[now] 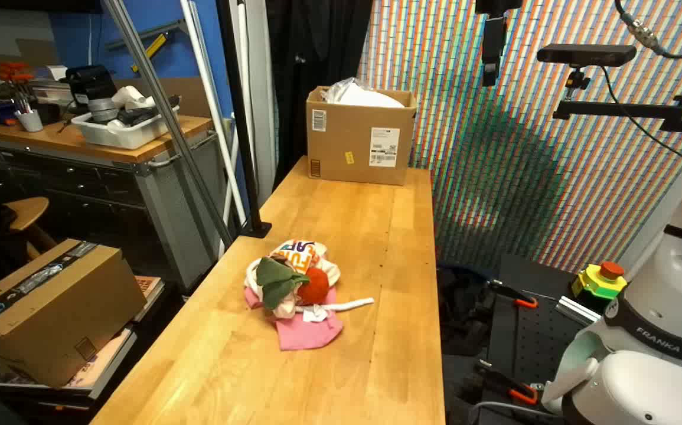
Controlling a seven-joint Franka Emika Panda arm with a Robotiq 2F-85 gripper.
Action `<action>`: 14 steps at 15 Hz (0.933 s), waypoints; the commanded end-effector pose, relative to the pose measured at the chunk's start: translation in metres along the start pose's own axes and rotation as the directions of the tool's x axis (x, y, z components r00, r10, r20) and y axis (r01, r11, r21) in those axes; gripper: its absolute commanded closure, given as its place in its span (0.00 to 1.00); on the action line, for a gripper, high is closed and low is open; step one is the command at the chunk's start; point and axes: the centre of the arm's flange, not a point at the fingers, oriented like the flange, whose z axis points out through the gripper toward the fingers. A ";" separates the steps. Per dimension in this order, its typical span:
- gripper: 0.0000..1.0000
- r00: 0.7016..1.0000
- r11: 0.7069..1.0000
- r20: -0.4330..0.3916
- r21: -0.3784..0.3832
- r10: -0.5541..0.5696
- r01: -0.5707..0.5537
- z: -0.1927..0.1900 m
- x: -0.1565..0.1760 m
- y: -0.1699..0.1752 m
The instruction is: Move all the objects in the middle of the table to the right
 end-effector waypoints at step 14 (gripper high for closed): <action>0.00 0.998 0.996 -0.038 -0.067 -0.057 0.054 -0.004 0.063 -0.063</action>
